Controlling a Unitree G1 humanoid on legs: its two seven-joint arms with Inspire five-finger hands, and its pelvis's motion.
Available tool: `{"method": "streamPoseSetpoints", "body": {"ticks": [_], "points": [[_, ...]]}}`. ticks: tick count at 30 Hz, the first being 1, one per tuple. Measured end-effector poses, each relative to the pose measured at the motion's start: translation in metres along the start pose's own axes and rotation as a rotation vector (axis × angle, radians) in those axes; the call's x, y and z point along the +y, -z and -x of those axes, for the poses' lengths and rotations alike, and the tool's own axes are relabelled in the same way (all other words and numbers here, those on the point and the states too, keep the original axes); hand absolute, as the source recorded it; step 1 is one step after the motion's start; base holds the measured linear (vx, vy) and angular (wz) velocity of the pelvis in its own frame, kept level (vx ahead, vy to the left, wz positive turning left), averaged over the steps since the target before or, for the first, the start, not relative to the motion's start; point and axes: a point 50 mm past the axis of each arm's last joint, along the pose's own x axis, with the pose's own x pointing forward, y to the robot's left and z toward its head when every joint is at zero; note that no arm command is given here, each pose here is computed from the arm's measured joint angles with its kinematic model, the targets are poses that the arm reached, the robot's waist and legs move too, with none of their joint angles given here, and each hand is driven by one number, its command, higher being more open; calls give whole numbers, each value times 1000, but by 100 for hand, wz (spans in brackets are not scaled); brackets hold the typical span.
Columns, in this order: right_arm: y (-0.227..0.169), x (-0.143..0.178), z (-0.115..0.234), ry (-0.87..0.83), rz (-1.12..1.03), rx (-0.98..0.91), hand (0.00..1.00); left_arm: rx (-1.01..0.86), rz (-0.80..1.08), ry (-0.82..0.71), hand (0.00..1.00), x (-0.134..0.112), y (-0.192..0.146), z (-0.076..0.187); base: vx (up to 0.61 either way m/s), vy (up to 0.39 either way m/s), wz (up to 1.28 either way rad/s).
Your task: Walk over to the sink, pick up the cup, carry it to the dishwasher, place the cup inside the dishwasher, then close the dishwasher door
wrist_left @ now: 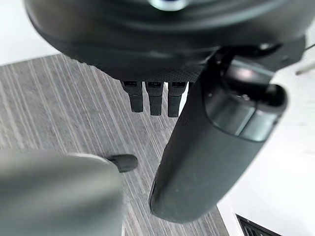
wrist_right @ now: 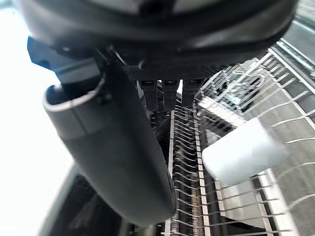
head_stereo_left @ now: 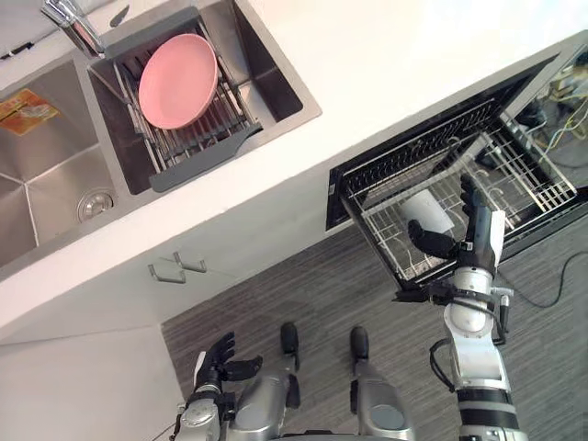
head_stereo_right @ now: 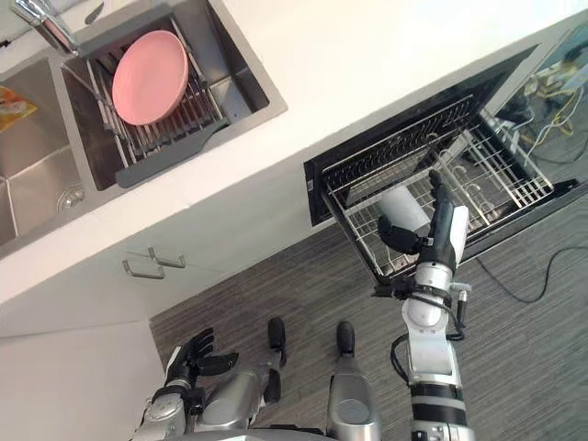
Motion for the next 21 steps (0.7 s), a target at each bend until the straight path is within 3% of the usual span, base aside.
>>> {"method": "streamPoseSetpoints", "body": {"ticks": [11,21], "points": [[21,18,58,-133,-141,146,90,109,-24,-12,90,4,29,10,4,1,0],[6,10,72,-112,-196,109,90,142,-24,-18,90,5,39,15,4,-5,2]]}}
